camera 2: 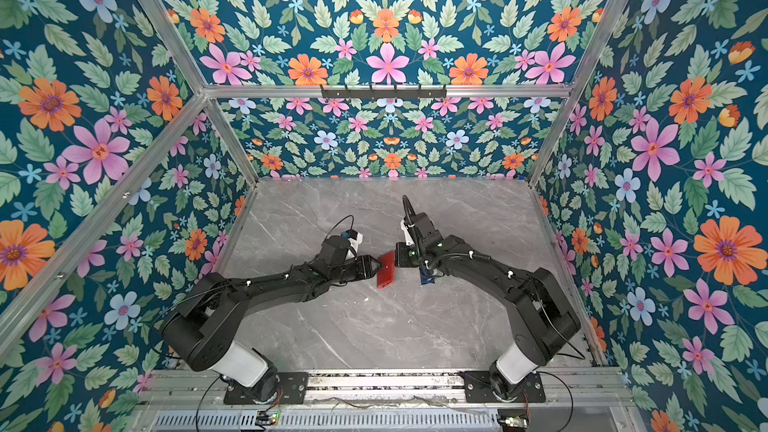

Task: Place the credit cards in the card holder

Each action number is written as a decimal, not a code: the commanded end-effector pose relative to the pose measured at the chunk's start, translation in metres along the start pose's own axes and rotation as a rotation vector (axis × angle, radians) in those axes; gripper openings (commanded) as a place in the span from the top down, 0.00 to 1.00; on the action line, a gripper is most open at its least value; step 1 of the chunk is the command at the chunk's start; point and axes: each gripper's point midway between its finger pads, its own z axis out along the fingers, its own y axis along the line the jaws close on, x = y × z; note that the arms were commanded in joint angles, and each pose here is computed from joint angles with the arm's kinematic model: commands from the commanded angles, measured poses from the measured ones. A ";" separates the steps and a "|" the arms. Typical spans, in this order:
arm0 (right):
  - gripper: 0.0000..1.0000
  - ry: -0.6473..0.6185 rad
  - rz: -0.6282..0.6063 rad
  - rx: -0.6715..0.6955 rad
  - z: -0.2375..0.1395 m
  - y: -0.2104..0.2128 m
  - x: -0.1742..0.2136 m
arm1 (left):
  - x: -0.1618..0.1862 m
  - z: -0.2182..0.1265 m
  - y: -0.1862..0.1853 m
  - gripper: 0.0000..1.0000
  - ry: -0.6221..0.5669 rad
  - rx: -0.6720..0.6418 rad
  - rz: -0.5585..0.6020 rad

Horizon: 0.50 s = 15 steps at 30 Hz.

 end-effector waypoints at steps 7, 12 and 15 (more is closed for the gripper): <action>1.00 0.000 0.024 -0.131 -0.004 0.021 -0.004 | -0.002 0.001 -0.024 0.41 -0.015 0.124 0.044; 1.00 0.003 0.026 -0.142 -0.002 0.022 -0.002 | -0.001 0.005 -0.023 0.42 -0.009 0.125 0.040; 1.00 0.005 0.027 -0.147 -0.002 0.023 -0.002 | -0.001 0.006 -0.023 0.42 -0.006 0.128 0.041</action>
